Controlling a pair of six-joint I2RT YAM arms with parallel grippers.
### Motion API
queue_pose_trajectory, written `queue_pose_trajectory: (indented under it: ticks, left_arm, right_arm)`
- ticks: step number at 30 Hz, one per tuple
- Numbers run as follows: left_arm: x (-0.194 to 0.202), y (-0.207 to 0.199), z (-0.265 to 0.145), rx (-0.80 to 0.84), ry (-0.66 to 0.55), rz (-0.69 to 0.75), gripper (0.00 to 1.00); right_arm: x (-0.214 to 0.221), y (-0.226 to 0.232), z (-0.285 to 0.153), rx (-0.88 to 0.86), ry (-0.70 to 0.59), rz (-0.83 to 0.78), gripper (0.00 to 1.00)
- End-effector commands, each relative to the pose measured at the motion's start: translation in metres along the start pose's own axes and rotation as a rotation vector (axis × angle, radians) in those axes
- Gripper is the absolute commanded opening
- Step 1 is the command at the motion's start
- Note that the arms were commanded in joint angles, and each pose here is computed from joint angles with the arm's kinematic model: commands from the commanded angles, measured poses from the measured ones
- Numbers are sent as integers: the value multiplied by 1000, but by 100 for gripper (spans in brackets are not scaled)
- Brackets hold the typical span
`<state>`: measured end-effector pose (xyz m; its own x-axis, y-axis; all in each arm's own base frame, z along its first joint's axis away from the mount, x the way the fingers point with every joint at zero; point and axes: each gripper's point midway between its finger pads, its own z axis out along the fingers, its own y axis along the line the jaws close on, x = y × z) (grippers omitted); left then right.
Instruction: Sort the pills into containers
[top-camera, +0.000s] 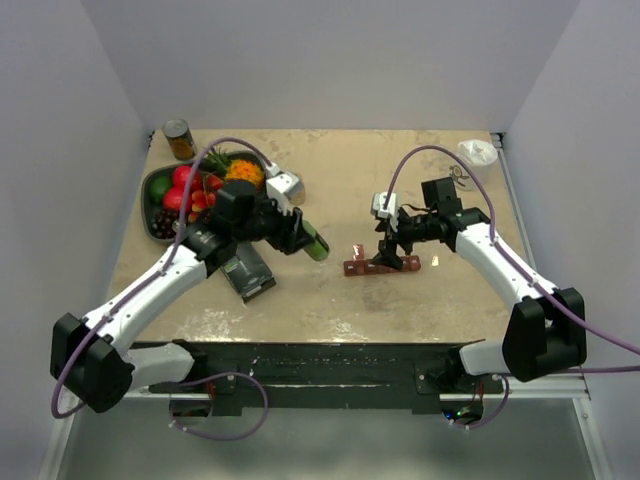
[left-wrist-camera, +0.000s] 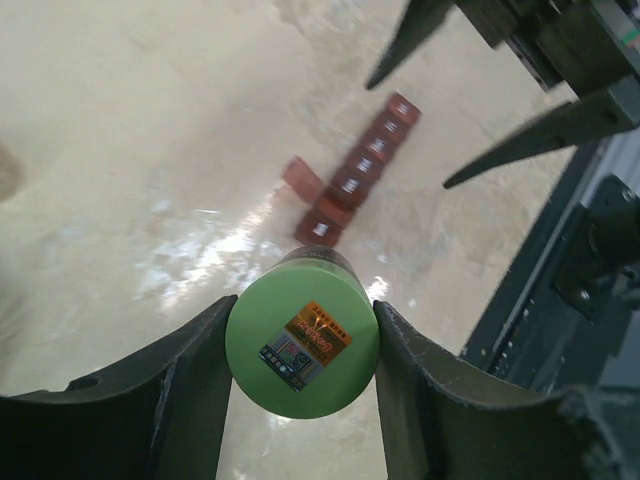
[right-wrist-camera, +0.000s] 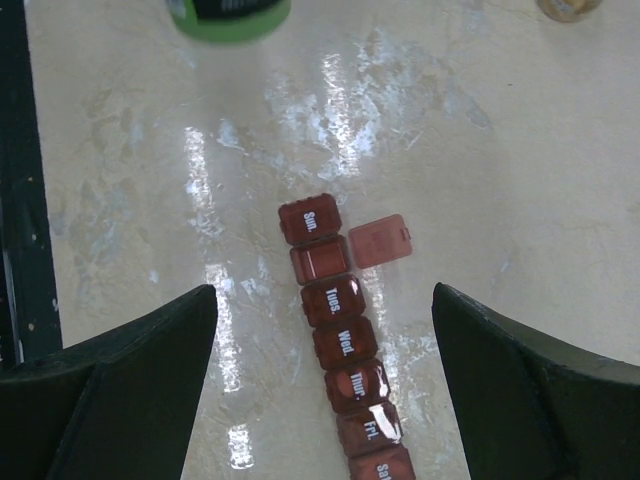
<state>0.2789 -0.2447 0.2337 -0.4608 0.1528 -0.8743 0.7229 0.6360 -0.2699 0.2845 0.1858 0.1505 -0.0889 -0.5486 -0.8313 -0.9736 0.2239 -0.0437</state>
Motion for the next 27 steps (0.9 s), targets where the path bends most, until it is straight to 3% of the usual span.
queue_pose_trajectory:
  ticks: [1,6,9,14,17,20,21,27]
  left_arm:
    - [14,-52,32,177,0,58,0]
    - [69,-88,68,171,140,166,0]
    - [93,-88,88,113,209,197,0]
    - [100,-86,102,21,217,240,1]
    - [106,-81,107,-45,235,255,15]
    - [108,-78,107,-84,238,249,40]
    - [107,-77,106,-91,234,245,53]
    - [101,-79,97,-76,203,250,80]
  right_arm:
    - [1,17,2,-93,-34,-56,91]
    - [2,12,1,-75,-16,-46,91]
    - [3,8,-2,-59,-17,-40,91]
    - [5,9,-4,-71,-22,-45,91]
    - [8,15,-2,-100,-26,-57,92]
    - [10,18,-1,-115,-28,-63,92]
    - [10,18,-2,-116,-29,-63,92]
    - [11,20,-1,-124,-29,-69,92]
